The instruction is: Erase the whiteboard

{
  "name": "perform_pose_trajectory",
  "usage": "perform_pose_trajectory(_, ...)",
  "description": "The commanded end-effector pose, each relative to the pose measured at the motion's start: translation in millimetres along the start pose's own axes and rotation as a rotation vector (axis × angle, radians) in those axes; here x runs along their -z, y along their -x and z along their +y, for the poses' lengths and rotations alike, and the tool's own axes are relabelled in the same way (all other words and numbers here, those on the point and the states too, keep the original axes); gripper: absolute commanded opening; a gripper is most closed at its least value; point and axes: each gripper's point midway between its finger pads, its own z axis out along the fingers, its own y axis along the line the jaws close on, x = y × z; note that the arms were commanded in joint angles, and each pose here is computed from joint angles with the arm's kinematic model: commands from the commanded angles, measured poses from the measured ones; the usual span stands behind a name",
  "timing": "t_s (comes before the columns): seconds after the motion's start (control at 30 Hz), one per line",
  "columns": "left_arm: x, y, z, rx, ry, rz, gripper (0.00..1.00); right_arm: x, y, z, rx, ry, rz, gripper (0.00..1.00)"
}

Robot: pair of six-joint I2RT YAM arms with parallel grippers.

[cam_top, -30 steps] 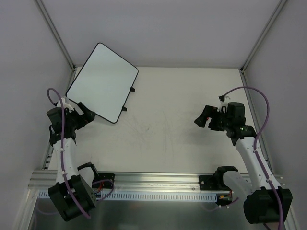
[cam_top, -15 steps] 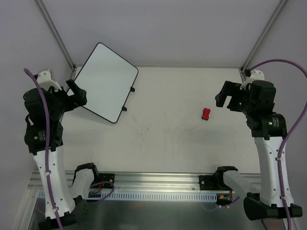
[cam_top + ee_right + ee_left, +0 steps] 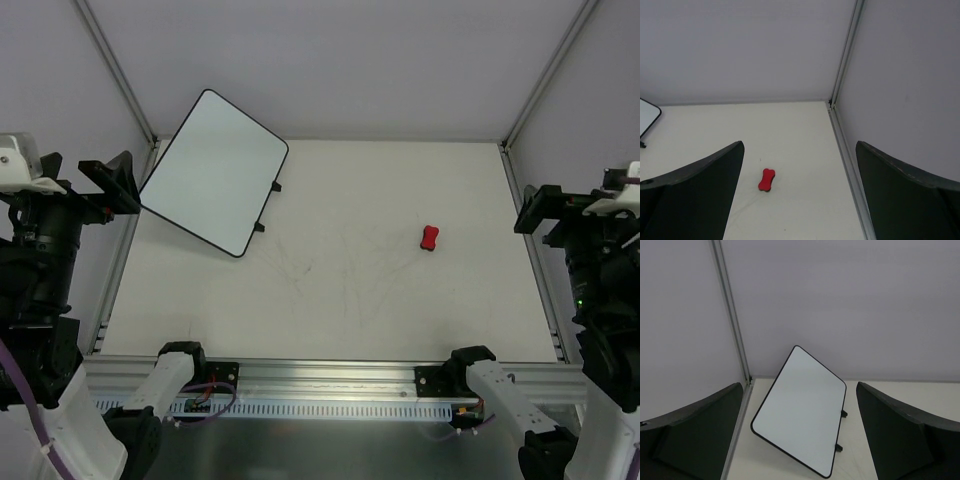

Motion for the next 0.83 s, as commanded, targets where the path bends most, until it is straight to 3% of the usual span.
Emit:
perform_pose_trajectory(0.0, 2, 4, 12, -0.046, 0.055, 0.003, 0.99, 6, 21, -18, 0.057, -0.075, -0.094, 0.99)
perform_pose_trajectory(0.8, 19, 14, 33, -0.062, 0.171, -0.036, 0.99, -7, 21, -10, 0.063, -0.050, -0.096, 0.99)
